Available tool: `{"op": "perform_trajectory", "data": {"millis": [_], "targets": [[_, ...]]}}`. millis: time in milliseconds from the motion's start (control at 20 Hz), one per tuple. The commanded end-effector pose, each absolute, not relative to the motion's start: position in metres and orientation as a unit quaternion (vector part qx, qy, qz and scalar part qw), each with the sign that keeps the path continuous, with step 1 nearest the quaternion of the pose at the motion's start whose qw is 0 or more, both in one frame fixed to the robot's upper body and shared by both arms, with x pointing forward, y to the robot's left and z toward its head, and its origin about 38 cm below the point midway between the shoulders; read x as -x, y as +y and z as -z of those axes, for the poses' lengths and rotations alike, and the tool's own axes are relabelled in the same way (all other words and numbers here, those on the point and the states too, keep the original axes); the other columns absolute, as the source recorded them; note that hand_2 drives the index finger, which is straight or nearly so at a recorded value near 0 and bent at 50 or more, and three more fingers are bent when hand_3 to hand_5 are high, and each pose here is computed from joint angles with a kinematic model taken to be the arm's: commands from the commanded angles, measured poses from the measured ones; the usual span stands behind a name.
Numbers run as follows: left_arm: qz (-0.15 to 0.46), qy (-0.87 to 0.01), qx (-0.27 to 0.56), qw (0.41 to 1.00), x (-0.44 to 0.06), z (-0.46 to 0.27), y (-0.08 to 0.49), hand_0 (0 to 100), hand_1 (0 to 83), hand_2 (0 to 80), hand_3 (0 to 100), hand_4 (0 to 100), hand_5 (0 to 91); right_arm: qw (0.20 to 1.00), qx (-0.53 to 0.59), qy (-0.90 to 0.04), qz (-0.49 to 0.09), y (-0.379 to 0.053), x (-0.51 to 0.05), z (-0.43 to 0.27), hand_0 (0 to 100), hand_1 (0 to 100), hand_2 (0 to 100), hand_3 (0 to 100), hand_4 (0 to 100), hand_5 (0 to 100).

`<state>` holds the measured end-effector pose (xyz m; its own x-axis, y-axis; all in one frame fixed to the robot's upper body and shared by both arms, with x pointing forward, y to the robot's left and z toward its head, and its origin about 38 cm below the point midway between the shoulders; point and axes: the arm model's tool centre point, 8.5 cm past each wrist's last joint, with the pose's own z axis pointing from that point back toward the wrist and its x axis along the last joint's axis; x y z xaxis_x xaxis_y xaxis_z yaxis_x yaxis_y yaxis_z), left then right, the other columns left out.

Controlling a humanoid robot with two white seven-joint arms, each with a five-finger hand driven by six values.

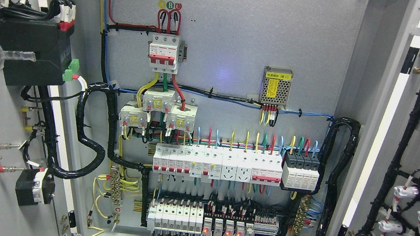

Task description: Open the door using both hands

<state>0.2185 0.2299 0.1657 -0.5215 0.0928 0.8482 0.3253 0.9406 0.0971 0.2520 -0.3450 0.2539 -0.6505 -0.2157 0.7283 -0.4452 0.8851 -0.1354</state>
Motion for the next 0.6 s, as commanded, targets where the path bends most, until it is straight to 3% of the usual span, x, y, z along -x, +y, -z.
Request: {"op": "perform_trajectory", "data": {"millis": [0, 551], "targets": [[0.114, -0.870, 0.098, 0.470, -0.222, -0.171, 0.248, 0, 0.0, 0.0, 0, 0, 0.0, 0.387, -0.161, -0.896, -0.145, -0.363, -0.253, -0.251, 0, 0, 0, 0, 0, 0], [0.082, -0.878, 0.078, 0.465, -0.226, -0.181, 0.276, 0, 0.0, 0.0, 0, 0, 0.0, 0.389, -0.170, -0.897, -0.123, -0.379, -0.239, -0.249, 0, 0, 0, 0, 0, 0]]}}
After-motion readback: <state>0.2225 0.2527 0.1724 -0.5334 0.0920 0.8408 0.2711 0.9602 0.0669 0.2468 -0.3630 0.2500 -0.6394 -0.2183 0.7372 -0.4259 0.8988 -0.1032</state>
